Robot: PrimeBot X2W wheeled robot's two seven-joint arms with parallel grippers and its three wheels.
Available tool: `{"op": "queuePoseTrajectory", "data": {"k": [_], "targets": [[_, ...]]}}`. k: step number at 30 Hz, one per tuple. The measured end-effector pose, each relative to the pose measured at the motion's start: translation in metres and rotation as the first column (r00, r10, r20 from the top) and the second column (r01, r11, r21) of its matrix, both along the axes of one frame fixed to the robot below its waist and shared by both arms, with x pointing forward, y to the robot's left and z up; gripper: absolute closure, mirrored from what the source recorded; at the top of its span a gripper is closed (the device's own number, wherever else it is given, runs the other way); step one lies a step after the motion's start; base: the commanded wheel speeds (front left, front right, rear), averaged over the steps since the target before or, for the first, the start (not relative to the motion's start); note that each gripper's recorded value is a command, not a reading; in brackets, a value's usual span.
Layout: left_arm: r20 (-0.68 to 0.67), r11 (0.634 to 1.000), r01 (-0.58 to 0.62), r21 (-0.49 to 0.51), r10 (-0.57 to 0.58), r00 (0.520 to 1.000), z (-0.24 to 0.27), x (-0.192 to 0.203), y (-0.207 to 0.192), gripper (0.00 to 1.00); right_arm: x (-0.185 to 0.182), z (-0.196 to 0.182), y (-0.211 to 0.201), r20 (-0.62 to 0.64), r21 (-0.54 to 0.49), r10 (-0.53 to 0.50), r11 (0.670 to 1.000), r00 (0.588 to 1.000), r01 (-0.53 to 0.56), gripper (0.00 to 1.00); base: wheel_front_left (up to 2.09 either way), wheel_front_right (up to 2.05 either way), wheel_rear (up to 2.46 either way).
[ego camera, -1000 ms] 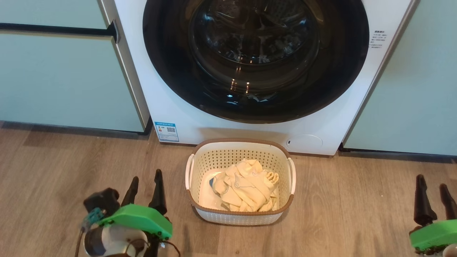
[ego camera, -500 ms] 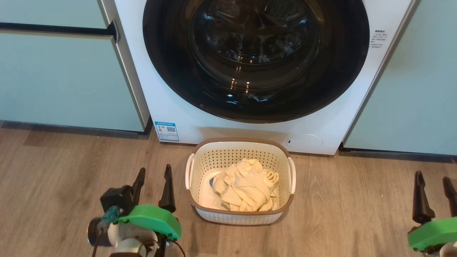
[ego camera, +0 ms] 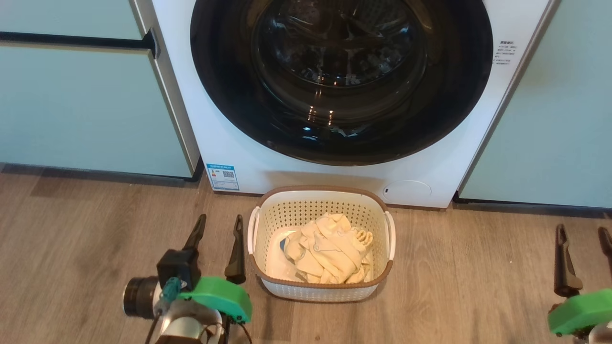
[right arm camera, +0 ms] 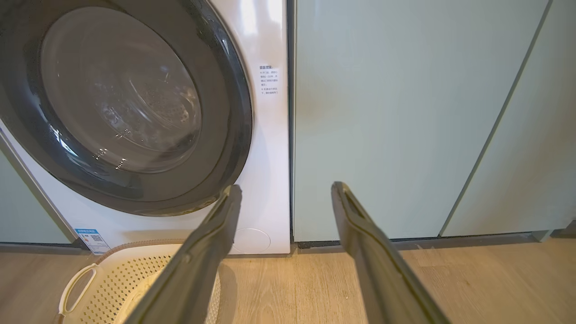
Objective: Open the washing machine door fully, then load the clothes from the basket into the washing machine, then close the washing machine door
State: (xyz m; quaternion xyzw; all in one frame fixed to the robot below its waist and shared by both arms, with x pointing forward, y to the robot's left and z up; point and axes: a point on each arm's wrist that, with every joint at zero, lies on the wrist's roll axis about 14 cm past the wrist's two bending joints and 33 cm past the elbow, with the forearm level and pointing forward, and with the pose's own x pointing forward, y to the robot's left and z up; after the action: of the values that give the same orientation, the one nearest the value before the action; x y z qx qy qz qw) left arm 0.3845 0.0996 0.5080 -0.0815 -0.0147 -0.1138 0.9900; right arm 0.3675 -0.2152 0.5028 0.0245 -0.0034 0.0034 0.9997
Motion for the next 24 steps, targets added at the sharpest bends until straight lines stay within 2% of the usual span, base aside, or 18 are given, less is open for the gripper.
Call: {"op": "queuePoseTrajectory", "data": {"k": [10, 24], "targets": [[0.058, 0.993, 0.041, 0.106, -0.047, 0.997, 0.006, 0.001, -0.013, 0.0, 0.0, 0.006, 0.001, 0.025, -0.122, 0.018, 0.992, 1.0, -0.014, 0.0, 0.0, 0.0, 0.0], [0.059, 0.993, 0.047, 0.111, -0.053, 0.997, 0.006, 0.002, -0.016, 0.0, -0.002, 0.006, -0.002, 0.024, -0.124, 0.01, 0.992, 1.0, -0.007, 0.0, 0.0, 0.0, 0.0]]}}
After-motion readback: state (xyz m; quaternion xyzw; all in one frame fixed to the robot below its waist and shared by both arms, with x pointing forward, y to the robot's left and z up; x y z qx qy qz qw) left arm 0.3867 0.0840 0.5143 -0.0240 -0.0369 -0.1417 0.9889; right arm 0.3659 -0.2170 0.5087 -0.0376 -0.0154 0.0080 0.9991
